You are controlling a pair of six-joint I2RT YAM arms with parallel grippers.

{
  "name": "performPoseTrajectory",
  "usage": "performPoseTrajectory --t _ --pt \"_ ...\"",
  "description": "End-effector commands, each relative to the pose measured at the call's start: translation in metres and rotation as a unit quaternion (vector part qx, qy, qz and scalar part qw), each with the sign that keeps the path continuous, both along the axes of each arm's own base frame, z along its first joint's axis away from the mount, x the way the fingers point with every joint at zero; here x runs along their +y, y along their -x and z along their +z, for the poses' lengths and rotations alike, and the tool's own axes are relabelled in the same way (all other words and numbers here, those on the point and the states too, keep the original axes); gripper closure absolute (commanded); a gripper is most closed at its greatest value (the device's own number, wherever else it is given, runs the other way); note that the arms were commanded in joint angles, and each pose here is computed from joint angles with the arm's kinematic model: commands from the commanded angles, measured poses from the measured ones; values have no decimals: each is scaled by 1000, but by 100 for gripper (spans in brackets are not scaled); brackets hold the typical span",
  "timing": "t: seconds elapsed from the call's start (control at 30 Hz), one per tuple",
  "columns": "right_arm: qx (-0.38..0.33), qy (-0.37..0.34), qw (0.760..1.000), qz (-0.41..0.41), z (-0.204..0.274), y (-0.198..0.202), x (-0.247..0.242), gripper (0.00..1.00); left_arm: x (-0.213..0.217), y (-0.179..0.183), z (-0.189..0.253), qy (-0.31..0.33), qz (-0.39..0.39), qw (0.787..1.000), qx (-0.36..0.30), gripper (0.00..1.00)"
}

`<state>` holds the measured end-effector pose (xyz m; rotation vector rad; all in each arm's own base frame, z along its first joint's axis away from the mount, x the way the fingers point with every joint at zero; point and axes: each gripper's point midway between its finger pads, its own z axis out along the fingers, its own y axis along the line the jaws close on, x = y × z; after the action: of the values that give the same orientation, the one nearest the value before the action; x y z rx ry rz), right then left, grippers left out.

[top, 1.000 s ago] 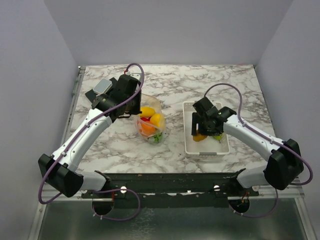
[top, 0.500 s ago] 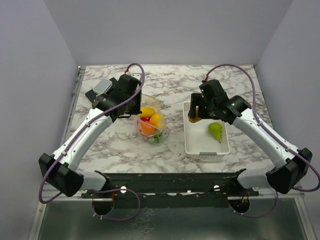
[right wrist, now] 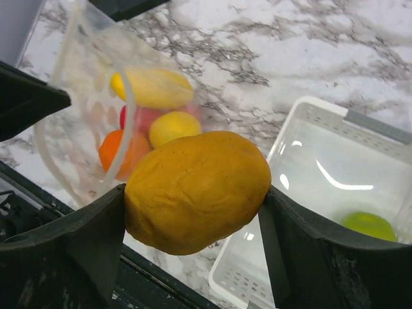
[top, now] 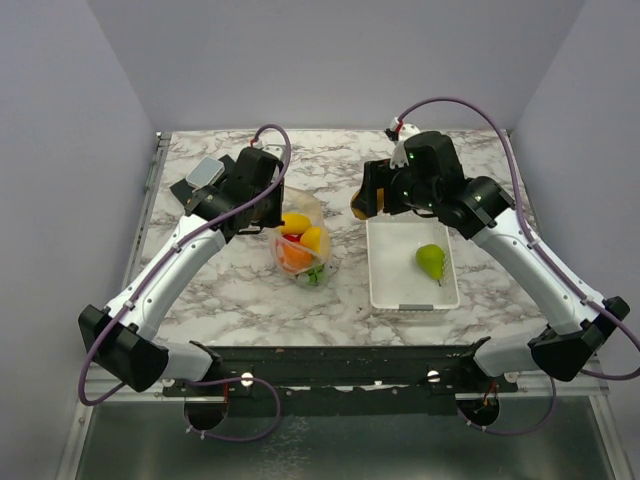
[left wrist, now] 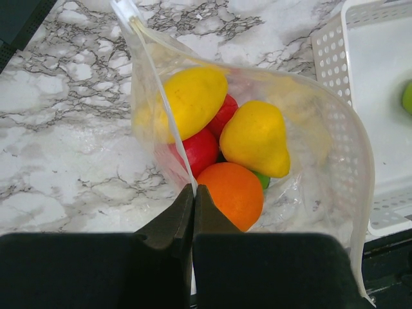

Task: Place the food in the zip-top bag and seal the zipper
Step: Place the fake fruit in the zipper food storage bag.

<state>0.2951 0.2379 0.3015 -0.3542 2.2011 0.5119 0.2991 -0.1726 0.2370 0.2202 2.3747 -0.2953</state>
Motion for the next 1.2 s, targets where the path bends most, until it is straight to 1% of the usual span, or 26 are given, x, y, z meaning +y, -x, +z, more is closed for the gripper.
performPoseTrajectory --t 0.0,0.2,0.4,0.63,0.93,1.03,1.17 --pt "-46 -20 996 80 24 2 30 60 -4 -8 16 6 -8 1000 -22 100" --pt "-81 -28 986 142 38 9 60 60 -5 -13 25 4 -13 999 -35 100" --pt "-107 -38 976 184 45 11 84 60 -8 -15 30 1 -26 999 -44 100" --pt "-96 -25 974 203 26 6 99 60 -8 -15 31 0 -29 998 -46 100" --pt "-79 2 977 199 0 -4 113 59 -9 -16 30 2 -29 999 -45 100" --pt "-72 13 979 192 -10 -8 115 56 -9 -16 30 3 -28 999 -43 100" --pt "-64 22 979 190 -20 -8 118 46 -9 -15 30 4 -27 999 -44 100"
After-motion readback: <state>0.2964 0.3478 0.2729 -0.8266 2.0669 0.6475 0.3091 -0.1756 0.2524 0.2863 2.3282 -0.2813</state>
